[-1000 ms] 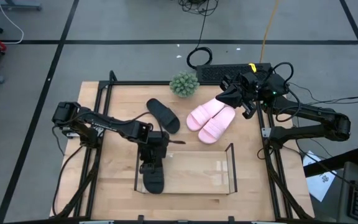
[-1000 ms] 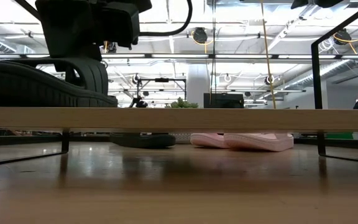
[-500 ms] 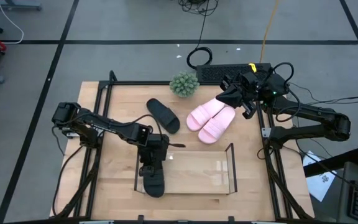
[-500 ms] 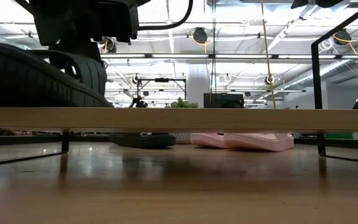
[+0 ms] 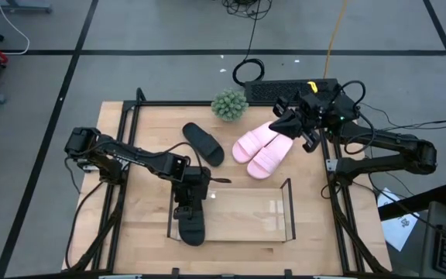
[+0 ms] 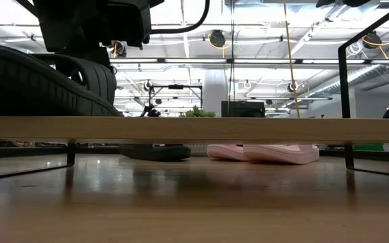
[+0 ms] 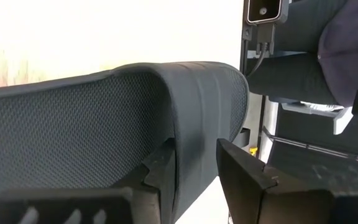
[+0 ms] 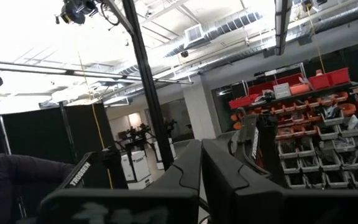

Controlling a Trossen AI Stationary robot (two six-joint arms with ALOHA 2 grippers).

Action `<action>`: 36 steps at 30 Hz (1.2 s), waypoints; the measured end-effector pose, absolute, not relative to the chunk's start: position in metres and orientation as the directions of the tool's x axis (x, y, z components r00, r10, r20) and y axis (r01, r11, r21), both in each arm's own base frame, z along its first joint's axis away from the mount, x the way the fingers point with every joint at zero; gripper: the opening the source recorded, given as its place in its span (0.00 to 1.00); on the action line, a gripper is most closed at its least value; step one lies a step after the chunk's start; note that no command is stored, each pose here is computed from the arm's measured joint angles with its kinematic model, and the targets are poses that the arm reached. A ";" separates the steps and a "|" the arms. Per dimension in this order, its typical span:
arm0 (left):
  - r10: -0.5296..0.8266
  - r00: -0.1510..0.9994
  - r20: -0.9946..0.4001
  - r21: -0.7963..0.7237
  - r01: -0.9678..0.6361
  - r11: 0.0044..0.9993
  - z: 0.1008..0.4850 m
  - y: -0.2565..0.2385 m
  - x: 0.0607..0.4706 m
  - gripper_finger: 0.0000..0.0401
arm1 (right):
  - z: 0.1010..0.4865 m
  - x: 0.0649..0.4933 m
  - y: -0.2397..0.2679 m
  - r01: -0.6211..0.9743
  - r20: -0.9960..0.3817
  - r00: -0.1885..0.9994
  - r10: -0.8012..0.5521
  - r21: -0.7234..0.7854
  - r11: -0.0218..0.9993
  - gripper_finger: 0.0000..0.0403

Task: Pick and place slides into the shelf
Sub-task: Put the left black slipper on the shelf, then put the right black slipper on the shelf

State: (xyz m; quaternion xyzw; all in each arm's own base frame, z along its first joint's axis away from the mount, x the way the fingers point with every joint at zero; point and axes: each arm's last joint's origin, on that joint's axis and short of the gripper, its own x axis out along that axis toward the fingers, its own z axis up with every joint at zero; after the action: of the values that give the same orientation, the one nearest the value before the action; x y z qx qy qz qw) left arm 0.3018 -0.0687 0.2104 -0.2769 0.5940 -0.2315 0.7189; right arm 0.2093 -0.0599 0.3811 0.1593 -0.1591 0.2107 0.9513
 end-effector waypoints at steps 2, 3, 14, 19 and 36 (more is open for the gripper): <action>-0.658 0.189 -0.729 -0.671 -0.002 0.742 0.210 -0.069 0.302 0.28 | 0.381 0.210 -0.059 -0.456 0.370 0.858 0.356 0.231 0.860 0.01; -0.654 0.191 -0.732 -0.667 -0.003 0.745 0.210 -0.069 0.302 0.28 | 0.381 0.210 -0.058 -0.458 0.370 0.857 0.358 0.231 0.859 0.01; -0.658 0.191 -0.729 -0.673 -0.023 0.739 0.210 -0.068 0.302 0.28 | 0.381 0.211 -0.052 -0.481 0.370 0.847 0.381 0.231 0.846 0.01; -0.660 0.189 -0.727 -0.675 -0.027 0.737 0.210 -0.068 0.302 0.28 | 0.381 0.211 -0.052 -0.480 0.371 0.847 0.380 0.229 0.847 0.01; -0.646 0.217 -0.732 -0.673 -0.077 0.736 0.210 -0.056 0.304 0.28 | 0.381 0.212 -0.052 -0.481 0.370 0.847 0.381 0.231 0.846 0.01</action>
State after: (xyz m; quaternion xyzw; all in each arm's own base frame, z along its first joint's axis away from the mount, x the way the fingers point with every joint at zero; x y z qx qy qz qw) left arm 0.3043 -0.0560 0.2103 -0.3046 0.5937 -0.1982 0.7180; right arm 0.2115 -0.0518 0.3811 0.1594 -0.1571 0.2274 0.9478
